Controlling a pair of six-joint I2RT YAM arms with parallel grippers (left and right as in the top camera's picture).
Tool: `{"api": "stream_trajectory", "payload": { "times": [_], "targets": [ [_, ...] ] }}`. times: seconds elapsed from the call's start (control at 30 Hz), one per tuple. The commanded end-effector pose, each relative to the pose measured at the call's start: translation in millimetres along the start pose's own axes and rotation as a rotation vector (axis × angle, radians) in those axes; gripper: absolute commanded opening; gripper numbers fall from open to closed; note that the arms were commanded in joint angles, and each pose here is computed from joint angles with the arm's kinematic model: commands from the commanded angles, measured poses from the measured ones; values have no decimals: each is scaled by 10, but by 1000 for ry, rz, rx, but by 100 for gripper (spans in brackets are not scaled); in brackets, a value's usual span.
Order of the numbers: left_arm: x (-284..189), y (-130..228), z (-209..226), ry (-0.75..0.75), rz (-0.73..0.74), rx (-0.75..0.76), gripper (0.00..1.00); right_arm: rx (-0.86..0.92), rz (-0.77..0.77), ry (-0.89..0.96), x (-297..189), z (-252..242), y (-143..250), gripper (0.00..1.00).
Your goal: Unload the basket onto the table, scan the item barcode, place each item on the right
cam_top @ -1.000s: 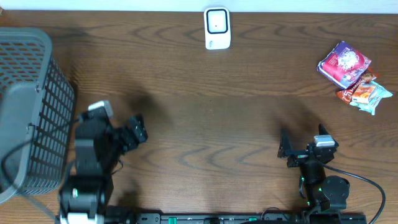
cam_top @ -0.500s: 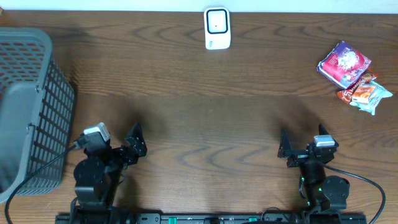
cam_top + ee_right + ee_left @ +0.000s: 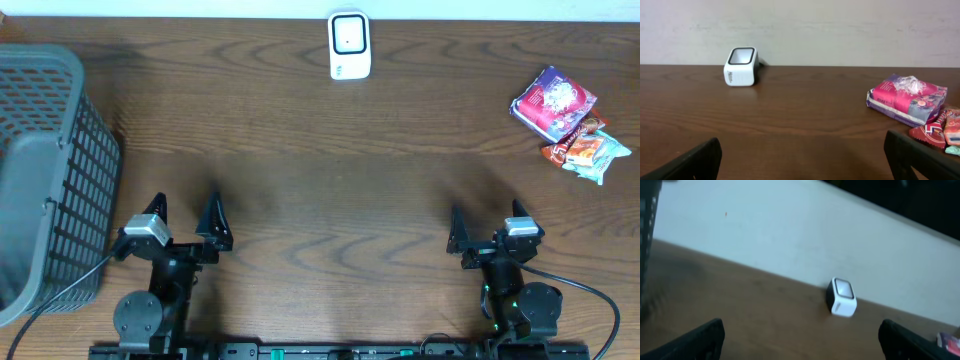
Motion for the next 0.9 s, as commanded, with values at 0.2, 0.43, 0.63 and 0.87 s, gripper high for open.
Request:
{"api": "stream_trajectory", "payload": {
  "times": [0.2,0.43,0.63,0.87],
  "targets": [
    [6,-27,6,68,-120,38,98,-12,-1,0,-2,5,2,99],
    [5,-90,63,43,-175,48,98,-11,0,0,-2,5,3,99],
    [2,-114,49,61,-214,108,98,-11,0,0,-2,5,3,99],
    [8,-88,72,60,-228,160,98,-12,-1,0,-2,5,2,99]
  ]
}}
Point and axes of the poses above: each gripper's point midway between its finger pads, its own x axis out along the fingers, its own z axis along the line the jaws close on, y = z × x, the point moved 1 cm from there along -x, back along the fingers, and after that the axes turned 15 degrees about -x, right-handed, at the moved point
